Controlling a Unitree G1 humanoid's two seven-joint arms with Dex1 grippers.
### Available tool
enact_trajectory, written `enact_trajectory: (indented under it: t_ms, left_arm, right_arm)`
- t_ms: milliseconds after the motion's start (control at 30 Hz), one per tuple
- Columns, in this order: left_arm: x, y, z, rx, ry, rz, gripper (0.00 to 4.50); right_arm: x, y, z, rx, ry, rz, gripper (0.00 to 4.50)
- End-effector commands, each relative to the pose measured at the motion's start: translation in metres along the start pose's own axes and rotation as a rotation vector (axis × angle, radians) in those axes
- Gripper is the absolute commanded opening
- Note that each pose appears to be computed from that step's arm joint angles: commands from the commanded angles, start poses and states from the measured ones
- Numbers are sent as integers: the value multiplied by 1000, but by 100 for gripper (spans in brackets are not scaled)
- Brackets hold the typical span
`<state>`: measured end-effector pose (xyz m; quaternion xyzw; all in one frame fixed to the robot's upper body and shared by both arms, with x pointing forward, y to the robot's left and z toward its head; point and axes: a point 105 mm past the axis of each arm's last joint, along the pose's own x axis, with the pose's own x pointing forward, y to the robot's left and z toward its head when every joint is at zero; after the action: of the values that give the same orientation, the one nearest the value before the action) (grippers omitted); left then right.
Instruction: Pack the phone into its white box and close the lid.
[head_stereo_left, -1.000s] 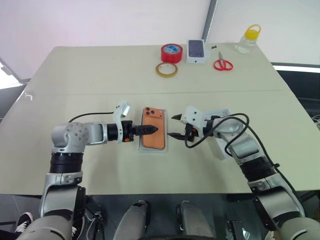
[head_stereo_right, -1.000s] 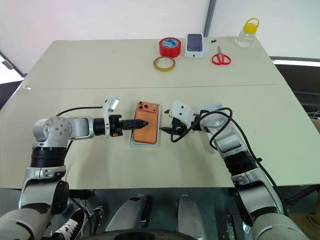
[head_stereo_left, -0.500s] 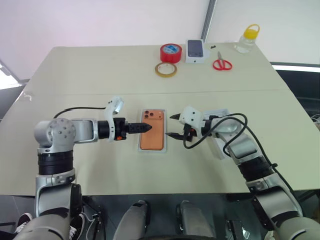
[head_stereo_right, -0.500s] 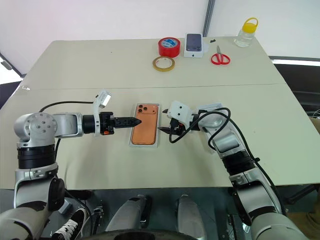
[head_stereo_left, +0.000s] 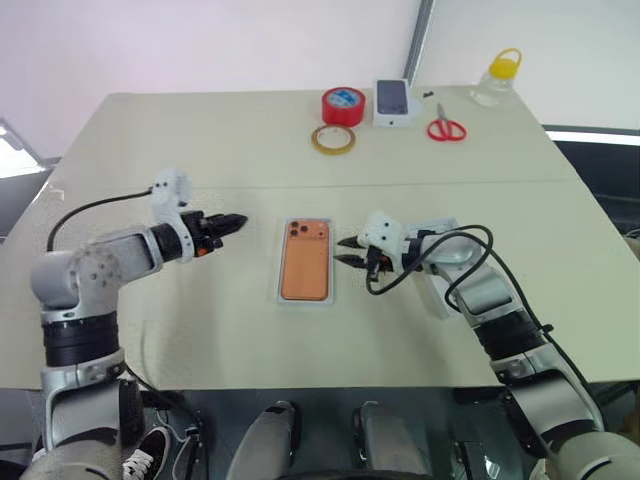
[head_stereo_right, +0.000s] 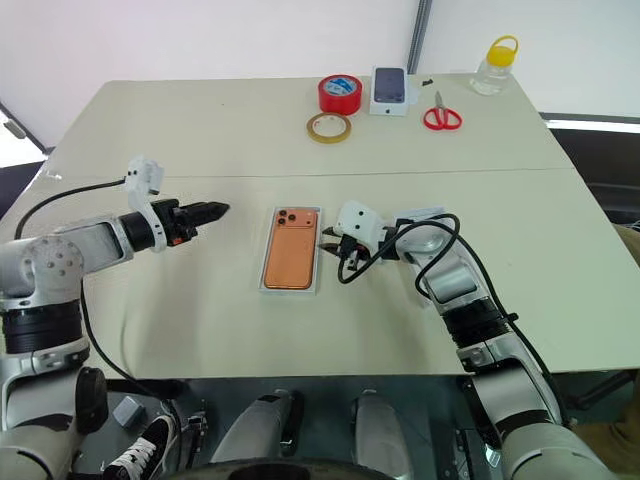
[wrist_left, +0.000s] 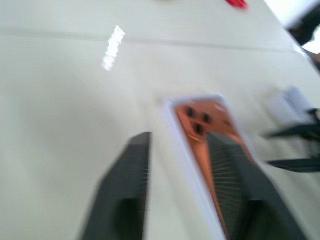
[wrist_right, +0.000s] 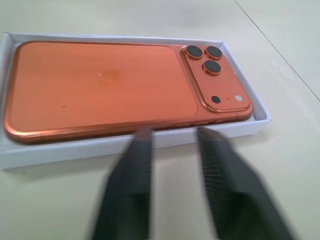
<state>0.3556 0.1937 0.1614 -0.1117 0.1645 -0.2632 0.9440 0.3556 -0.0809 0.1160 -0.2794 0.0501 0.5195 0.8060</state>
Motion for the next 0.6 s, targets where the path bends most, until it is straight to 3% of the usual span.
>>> enact_trajectory:
  t_ms: [33, 200, 300, 367, 600]
  left_arm:
    - [5, -5, -5, 219, -34, -6, 7]
    - [13, -15, -51, 457, 29, -93, 7]
    - [15, -20, -46, 434, -59, -118, 7]
    - [18, -22, -57, 577, -38, -147, 7]
    - [30, -19, -91, 565, 39, -207, 7]
  right_arm:
    - [1, -9, 9, -52, -15, -33, 0]
    - [5, -8, 4, -89, 17, -38, 0]
    - [2, -11, 0, -95, 35, -54, 0]
    - [1, -12, -4, -102, 48, -61, 0]
    - [3, -9, -5, -113, 52, -53, 0]
